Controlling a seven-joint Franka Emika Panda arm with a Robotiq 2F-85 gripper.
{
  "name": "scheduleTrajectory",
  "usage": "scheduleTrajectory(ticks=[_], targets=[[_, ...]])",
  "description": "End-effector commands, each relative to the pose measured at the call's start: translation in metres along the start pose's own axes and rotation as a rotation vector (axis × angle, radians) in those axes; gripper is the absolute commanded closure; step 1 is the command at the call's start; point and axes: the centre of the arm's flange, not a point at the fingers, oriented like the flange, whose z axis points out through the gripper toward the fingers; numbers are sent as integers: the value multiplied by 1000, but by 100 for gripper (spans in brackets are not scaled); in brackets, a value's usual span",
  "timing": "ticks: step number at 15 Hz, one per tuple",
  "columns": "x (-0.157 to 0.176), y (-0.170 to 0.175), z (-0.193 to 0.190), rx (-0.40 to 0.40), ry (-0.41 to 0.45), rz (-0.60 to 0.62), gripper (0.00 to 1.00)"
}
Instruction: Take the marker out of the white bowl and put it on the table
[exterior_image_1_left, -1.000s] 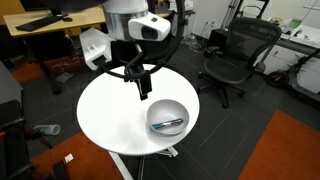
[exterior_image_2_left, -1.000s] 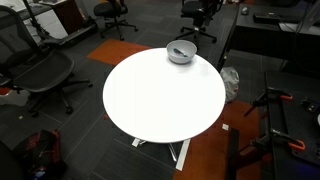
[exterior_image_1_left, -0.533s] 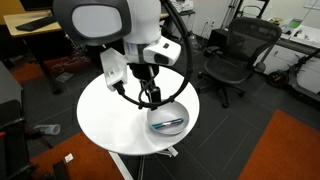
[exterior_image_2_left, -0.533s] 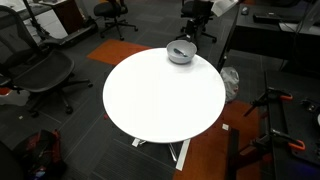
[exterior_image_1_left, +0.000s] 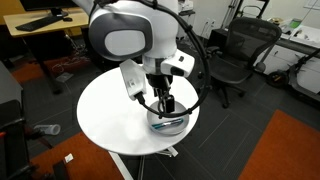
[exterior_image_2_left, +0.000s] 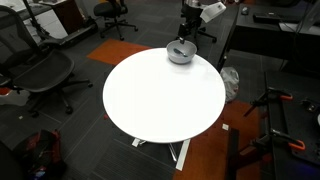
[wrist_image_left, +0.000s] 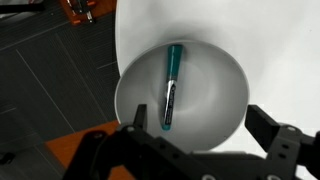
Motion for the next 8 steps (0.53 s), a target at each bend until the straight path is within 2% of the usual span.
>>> scheduleTrajectory(ticks=[1,8], targets=[[29,2,15,8,-5,44,0],[51,11,47,13,-36,59,0]])
